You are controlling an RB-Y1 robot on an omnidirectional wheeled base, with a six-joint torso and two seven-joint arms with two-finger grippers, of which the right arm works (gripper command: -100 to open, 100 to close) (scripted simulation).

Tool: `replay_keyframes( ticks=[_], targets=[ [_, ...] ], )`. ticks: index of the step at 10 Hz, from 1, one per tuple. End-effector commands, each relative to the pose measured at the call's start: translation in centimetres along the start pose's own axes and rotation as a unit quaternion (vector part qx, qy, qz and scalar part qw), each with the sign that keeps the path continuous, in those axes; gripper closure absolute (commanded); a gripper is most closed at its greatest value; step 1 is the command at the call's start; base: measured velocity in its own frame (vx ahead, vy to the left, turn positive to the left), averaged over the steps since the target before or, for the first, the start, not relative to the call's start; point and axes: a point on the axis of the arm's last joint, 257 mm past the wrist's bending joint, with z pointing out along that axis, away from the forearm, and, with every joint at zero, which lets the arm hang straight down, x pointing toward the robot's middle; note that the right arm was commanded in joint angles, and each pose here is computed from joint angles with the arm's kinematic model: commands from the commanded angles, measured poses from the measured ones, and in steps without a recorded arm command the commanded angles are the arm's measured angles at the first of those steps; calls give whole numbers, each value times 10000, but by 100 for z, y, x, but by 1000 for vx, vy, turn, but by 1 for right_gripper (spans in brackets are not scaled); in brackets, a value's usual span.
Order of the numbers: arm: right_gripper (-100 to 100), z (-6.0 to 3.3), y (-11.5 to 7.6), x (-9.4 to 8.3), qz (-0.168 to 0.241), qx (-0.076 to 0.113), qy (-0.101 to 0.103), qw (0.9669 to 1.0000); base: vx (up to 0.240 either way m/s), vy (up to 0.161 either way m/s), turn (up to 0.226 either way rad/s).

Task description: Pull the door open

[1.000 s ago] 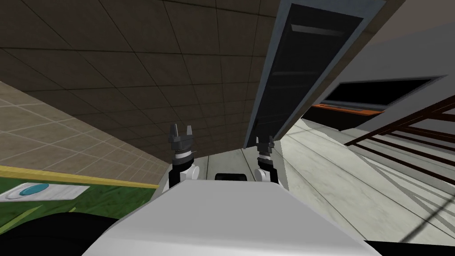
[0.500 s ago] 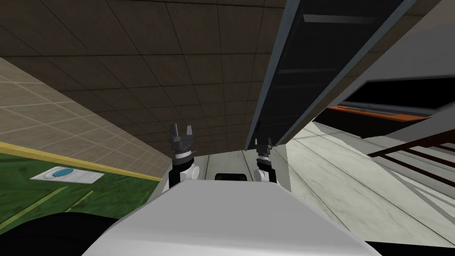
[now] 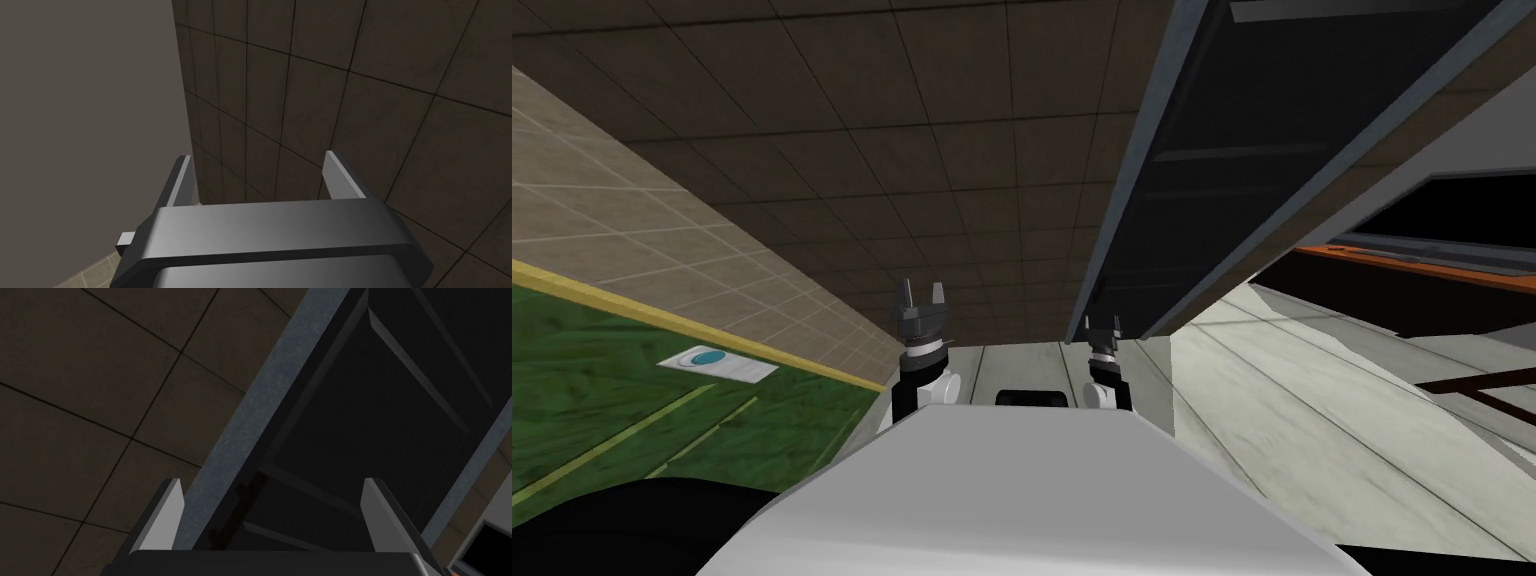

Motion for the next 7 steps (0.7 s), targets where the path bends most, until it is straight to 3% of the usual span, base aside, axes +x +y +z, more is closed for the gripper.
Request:
replay_keyframes(
  ticks=[1,7],
  targets=[
    [-100,-34,-46,-104,195,37,-111,9997,29,-138,150],
    [-100,-152,-175,-483,827,117,-521,9951,28,-128,164]
  ],
)
